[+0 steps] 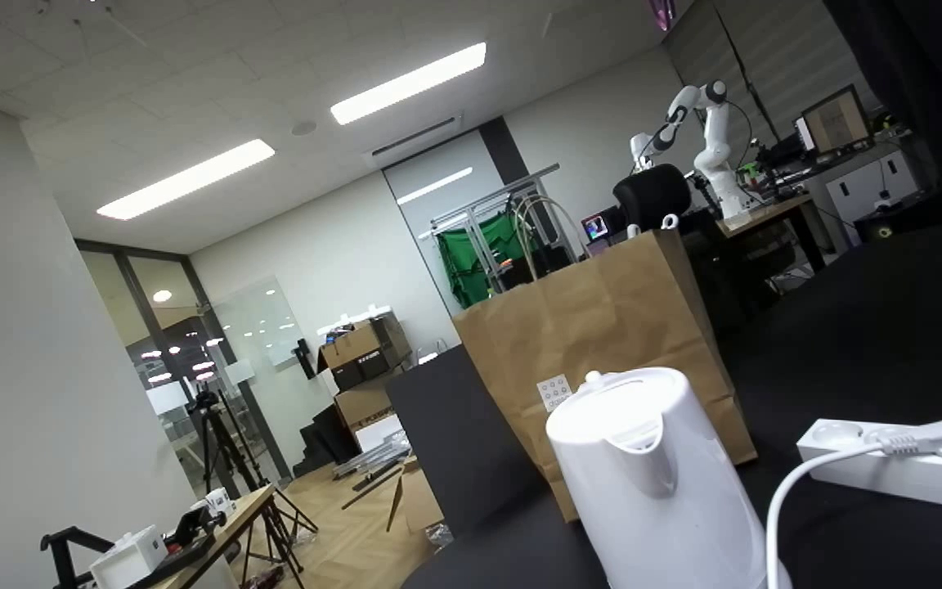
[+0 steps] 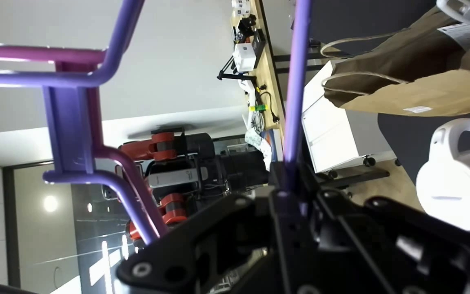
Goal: Put the hangers on the bar
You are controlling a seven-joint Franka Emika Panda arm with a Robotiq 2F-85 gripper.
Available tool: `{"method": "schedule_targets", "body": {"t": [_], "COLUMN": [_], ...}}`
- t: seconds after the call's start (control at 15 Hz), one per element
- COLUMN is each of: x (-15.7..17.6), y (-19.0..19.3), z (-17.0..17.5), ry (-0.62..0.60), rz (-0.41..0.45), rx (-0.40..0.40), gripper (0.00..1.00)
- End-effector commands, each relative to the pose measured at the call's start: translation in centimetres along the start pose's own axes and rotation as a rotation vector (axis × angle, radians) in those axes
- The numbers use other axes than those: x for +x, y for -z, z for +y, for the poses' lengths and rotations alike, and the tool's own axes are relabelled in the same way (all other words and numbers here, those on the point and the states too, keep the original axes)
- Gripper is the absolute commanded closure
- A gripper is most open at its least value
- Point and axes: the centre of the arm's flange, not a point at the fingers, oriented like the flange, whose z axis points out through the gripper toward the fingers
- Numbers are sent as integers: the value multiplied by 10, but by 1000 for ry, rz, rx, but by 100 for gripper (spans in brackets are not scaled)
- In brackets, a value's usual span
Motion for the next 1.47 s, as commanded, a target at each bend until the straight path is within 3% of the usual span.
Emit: {"method": "schedule_targets", "body": {"t": [0.0, 0.4, 0.87, 1.4], "x": [-7, 6, 30, 53], "y": [-2, 1, 11, 18], "z": [15, 30, 45, 33], "ry": [-33, -27, -33, -30], "rz": [14, 44, 154, 333], "rx": [-68, -142, -197, -164], "gripper": [98, 98, 98, 98]}}
